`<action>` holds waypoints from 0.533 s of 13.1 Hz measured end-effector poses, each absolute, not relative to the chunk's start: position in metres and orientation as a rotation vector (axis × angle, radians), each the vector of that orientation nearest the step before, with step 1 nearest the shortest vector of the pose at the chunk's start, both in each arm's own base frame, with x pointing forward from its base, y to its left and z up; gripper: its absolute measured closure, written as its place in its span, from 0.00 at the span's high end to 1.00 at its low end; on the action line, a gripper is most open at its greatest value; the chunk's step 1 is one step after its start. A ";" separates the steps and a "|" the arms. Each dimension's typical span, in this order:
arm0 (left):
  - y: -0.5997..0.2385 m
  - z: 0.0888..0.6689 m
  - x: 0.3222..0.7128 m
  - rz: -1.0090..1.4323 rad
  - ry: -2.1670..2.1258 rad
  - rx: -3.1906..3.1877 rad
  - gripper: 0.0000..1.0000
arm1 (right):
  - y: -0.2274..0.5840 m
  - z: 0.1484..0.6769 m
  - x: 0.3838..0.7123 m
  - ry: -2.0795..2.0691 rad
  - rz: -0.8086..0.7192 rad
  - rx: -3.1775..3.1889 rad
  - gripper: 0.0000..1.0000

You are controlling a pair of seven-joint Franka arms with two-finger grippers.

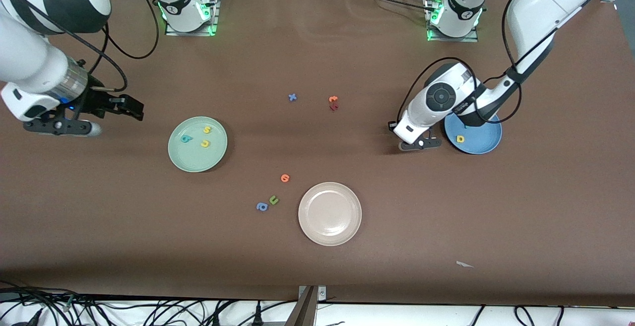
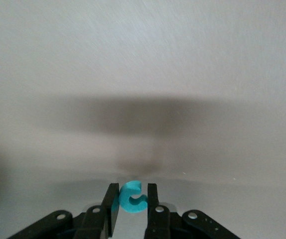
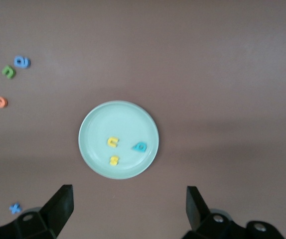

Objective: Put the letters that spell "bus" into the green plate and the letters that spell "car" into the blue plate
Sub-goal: 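Lower the teal c onto the blue plate and open the left gripper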

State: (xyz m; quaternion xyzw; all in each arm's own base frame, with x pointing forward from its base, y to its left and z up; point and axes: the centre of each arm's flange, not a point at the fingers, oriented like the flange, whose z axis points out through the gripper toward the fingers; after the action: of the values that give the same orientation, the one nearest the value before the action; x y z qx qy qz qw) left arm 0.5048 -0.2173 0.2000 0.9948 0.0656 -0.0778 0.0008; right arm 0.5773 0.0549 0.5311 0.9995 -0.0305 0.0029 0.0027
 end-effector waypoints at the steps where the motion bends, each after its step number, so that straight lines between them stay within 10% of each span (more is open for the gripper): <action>1: -0.209 0.214 0.512 -0.243 0.197 3.130 0.27 | 0.040 0.545 0.571 -0.117 0.030 3.136 1.00; 7: -0.077 0.267 0.531 -0.419 0.042 3.147 0.27 | 0.024 0.603 0.539 -0.114 -0.028 3.132 1.00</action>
State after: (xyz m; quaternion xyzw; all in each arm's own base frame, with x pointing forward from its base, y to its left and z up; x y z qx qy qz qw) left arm 0.5312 -0.0768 0.2671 0.9910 0.0133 -0.1320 -0.0166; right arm 0.5392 0.0242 0.6025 0.9993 -0.0364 -0.0090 0.0038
